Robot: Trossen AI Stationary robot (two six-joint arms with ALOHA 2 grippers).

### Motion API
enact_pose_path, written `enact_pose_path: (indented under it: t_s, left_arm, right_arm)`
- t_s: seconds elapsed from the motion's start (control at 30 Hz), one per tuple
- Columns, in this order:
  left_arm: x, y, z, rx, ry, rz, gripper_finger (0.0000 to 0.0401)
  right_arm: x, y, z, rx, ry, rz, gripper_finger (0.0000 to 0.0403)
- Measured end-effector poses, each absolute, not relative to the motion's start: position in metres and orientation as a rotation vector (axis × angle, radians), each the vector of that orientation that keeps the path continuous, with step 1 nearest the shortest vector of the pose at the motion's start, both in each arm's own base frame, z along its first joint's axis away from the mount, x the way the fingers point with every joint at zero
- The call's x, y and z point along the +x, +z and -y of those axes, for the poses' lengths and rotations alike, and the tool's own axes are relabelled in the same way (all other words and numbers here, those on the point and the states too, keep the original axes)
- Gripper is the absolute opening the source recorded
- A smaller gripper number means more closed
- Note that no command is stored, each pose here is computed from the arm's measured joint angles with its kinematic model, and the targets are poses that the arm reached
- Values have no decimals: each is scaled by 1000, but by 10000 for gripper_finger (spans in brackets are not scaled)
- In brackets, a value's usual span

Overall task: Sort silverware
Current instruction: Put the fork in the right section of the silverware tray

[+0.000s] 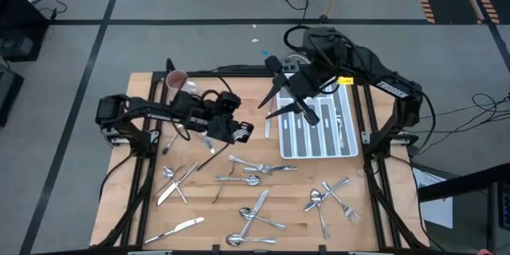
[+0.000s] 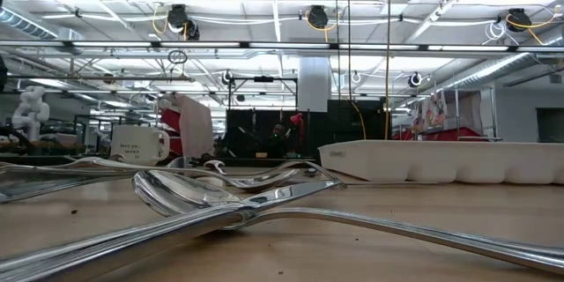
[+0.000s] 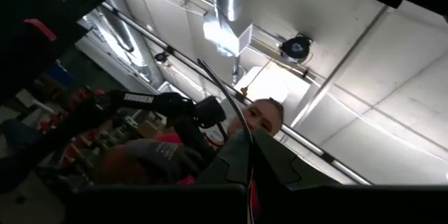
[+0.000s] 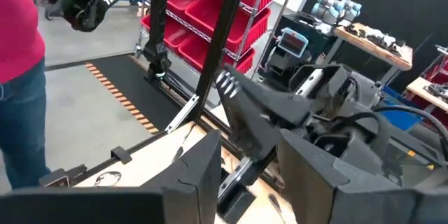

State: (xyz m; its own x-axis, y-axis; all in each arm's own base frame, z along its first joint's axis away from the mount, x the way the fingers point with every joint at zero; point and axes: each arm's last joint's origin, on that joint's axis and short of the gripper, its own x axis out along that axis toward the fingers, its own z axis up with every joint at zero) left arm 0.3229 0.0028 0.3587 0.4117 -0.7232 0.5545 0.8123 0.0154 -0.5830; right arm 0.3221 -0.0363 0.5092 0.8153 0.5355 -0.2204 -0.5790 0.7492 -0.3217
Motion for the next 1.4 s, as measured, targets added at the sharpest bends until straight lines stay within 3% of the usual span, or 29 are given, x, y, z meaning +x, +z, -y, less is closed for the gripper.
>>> enact_pose_path:
  t_s: [0.67,1.4]
  left_arm:
    - [327,354,-10,-975,-1165,130,6]
    - [327,354,-3,-983,-1184,119,6]
  right_arm:
    - [347,495,3,-575,733,-44,130]
    - [358,491,5,-845,688,47,130]
